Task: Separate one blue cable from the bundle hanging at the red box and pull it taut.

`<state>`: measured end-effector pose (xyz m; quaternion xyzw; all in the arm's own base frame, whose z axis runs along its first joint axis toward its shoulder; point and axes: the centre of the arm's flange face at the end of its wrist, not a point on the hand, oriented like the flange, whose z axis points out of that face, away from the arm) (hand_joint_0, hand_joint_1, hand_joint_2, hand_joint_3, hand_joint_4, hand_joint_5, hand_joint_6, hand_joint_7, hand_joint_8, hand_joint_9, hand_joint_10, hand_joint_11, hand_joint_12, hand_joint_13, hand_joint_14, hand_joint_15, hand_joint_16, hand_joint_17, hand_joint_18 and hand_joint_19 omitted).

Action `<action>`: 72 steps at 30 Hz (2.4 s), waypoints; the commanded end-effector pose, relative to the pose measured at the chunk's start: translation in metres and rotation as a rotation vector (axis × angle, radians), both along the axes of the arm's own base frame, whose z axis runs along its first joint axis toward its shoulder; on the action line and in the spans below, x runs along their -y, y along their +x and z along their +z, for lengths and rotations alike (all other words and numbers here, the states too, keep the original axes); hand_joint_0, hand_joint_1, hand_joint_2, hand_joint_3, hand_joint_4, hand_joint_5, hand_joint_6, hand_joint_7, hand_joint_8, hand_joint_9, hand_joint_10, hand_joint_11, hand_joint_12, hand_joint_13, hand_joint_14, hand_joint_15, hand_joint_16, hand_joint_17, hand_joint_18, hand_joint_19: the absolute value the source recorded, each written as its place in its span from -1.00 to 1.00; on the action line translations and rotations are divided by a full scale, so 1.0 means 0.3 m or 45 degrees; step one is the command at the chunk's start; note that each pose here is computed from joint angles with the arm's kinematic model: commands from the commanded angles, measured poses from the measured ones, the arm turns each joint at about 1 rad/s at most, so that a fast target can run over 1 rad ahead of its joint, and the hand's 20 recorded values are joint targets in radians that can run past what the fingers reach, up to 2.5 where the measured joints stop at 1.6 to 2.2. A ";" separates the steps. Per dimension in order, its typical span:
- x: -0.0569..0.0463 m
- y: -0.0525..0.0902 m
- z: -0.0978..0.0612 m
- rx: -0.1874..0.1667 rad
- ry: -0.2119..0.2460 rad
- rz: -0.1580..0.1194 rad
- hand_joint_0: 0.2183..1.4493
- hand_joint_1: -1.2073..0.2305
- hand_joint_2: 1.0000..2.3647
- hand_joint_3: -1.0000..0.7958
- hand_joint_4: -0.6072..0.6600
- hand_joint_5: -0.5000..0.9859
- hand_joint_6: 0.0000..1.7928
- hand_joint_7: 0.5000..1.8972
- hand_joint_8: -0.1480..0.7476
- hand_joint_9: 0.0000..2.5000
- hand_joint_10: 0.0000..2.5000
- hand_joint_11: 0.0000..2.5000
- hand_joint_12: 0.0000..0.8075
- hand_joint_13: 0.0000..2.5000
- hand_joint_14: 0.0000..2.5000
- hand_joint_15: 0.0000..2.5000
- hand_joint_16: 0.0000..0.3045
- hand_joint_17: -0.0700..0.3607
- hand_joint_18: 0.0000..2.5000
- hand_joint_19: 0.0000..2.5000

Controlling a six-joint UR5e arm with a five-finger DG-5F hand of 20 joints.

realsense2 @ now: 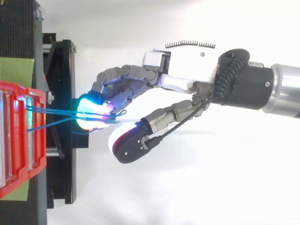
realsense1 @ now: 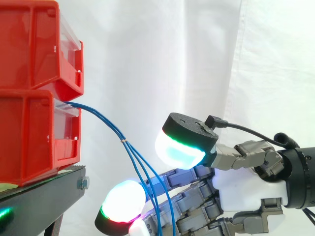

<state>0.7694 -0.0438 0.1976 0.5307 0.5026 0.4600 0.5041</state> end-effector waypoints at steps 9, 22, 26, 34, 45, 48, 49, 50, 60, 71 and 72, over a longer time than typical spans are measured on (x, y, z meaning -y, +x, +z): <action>0.027 -0.005 0.012 -0.002 0.006 0.014 -0.40 -0.29 -1.00 -0.39 0.49 -0.51 -0.44 -0.23 0.00 -0.38 -0.99 -0.71 -0.57 -0.61 -1.00 -1.00 -0.95 -0.59 -0.81 -1.00; 0.064 -0.026 0.129 0.026 0.004 -0.004 -0.37 -0.29 -0.99 -0.35 0.47 -0.50 -0.44 -0.18 0.01 -0.37 -0.99 -0.70 -0.53 -0.60 -1.00 -1.00 -0.95 -0.59 -0.80 -1.00; 0.061 -0.024 0.131 0.032 0.002 -0.003 -0.37 -0.30 -0.99 -0.34 0.46 -0.50 -0.44 -0.15 0.01 -0.37 -0.99 -0.70 -0.53 -0.59 -1.00 -1.00 -0.95 -0.59 -0.79 -1.00; 0.025 -0.017 0.130 0.042 0.006 0.016 -0.36 -0.30 -0.99 -0.34 0.45 -0.50 -0.44 -0.14 0.00 -0.38 -0.99 -0.70 -0.52 -0.59 -1.00 -0.99 -0.95 -0.59 -0.79 -1.00; 0.039 0.043 0.021 0.157 0.028 0.022 -0.38 -0.30 -0.99 -0.35 0.45 -0.50 -0.44 -0.15 0.01 -0.38 -0.99 -0.70 -0.51 -0.58 -1.00 -0.96 -0.94 -0.58 -0.78 -1.00; 0.050 0.041 0.019 0.157 0.025 0.036 -0.38 -0.29 -0.99 -0.35 0.45 -0.50 -0.44 -0.15 0.01 -0.38 -0.99 -0.70 -0.50 -0.56 -1.00 -0.96 -0.94 -0.58 -0.78 -1.00; 0.053 0.042 0.020 0.159 0.026 0.037 -0.39 -0.29 -0.99 -0.35 0.45 -0.50 -0.44 -0.15 0.01 -0.38 -0.99 -0.70 -0.50 -0.56 -1.00 -0.95 -0.94 -0.57 -0.78 -1.00; 0.056 0.041 0.020 0.158 0.023 0.038 -0.39 -0.29 -0.99 -0.35 0.45 -0.50 -0.44 -0.15 0.02 -0.38 -0.99 -0.70 -0.50 -0.56 -1.00 -0.95 -0.94 -0.57 -0.78 -1.00; 0.044 0.054 0.034 0.211 0.026 0.092 -0.35 -0.41 -0.99 -0.37 0.45 -0.50 -0.44 -0.14 0.01 -0.39 -0.99 -0.69 -0.50 -0.56 -1.00 -0.96 -0.94 -0.58 -0.77 -1.00; 0.023 0.064 0.037 0.242 0.027 0.116 -0.32 -0.45 -0.99 -0.36 0.43 -0.50 -0.44 -0.10 0.01 -0.39 -0.99 -0.69 -0.50 -0.56 -1.00 -0.96 -0.94 -0.57 -0.77 -1.00; 0.023 0.067 0.008 0.236 0.030 0.114 -0.31 -0.44 -0.99 -0.36 0.43 -0.49 -0.44 -0.10 0.01 -0.39 -0.99 -0.69 -0.50 -0.56 -1.00 -0.95 -0.94 -0.57 -0.77 -1.00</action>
